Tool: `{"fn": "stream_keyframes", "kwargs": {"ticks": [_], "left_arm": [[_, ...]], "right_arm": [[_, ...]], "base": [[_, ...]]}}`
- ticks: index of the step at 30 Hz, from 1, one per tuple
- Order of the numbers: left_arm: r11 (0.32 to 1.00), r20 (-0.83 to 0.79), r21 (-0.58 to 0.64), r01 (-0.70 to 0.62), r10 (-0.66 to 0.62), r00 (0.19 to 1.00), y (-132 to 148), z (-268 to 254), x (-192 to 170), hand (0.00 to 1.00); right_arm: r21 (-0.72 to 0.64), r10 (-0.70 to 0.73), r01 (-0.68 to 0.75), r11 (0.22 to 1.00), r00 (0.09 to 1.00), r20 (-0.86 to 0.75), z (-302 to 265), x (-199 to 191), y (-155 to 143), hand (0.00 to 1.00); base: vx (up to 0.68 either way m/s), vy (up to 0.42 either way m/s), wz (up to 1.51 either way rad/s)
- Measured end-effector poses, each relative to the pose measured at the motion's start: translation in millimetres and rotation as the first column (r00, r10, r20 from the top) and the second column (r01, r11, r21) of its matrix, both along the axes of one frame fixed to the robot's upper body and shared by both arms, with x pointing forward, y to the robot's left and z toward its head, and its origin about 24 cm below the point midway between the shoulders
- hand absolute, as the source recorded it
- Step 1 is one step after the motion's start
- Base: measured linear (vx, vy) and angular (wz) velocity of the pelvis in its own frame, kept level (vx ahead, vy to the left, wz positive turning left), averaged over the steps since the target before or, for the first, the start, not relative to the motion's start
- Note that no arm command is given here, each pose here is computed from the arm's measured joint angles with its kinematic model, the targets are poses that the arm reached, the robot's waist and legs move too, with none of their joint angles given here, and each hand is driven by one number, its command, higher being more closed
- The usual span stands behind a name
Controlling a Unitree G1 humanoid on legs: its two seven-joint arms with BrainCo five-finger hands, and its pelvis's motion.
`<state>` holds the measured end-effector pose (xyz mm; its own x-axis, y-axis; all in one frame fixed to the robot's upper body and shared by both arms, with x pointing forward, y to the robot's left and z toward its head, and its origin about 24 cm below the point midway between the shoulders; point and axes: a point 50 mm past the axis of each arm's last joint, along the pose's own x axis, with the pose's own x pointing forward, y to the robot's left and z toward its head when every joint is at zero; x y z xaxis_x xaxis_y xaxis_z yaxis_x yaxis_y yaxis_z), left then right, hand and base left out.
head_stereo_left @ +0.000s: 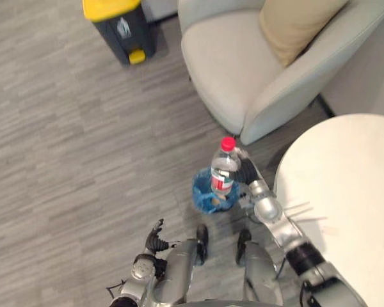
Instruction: Gather rubbish on tea table into small bin, then transfer packed bag to large trash can.
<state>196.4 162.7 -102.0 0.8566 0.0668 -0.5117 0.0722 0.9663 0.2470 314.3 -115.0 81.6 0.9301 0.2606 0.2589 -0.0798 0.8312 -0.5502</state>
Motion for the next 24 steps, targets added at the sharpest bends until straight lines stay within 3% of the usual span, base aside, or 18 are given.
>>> {"fn": "stream_keyframes", "kwargs": {"ticks": [5, 12, 17, 23, 24], "left_arm": [[0.997, 0.083, -0.039, -0.059, 0.062, 0.995, -3.3, 14.4, 22.1, 0.0], [0.987, 0.344, -0.124, -0.107, 0.144, 0.928, -11.6, 72.0, 80.3, 0.0], [0.967, 0.499, -0.201, -0.159, 0.24, 0.833, -3.5, 113.0, 104.0, 0.0], [0.95, 0.574, -0.284, -0.133, 0.279, 0.77, -7.1, 137.8, 114.2, 0.0], [0.95, 0.581, -0.285, -0.129, 0.279, 0.765, -7.3, 139.9, 115.1, 0.0]], "right_arm": [[-0.015, -0.032, 0.033, 0.999, 0.998, 0.06, 16.3, 11.5, 2.8, 1.0], [-0.013, -0.078, 0.09, 0.996, 0.92, 0.384, 104.9, 36.8, 22.9, 1.0], [-0.001, -0.194, 0.235, 0.972, 0.807, 0.558, 163.1, 47.6, 11.3, 1.0], [-0.039, -0.292, 0.379, 0.925, 0.77, 0.567, 180.5, 64.5, -18.1, 1.0], [-0.04, -0.296, 0.383, 0.923, 0.772, 0.563, 181.0, 65.8, -19.4, 0.0]], "base": [[-0.16, -0.13, 0.12], [-0.23, -0.132, 0.16], [-0.12, -0.026, 0.12], [-0.08, 0.018, 0.04], [-0.07, 0.015, 0.03]]}}
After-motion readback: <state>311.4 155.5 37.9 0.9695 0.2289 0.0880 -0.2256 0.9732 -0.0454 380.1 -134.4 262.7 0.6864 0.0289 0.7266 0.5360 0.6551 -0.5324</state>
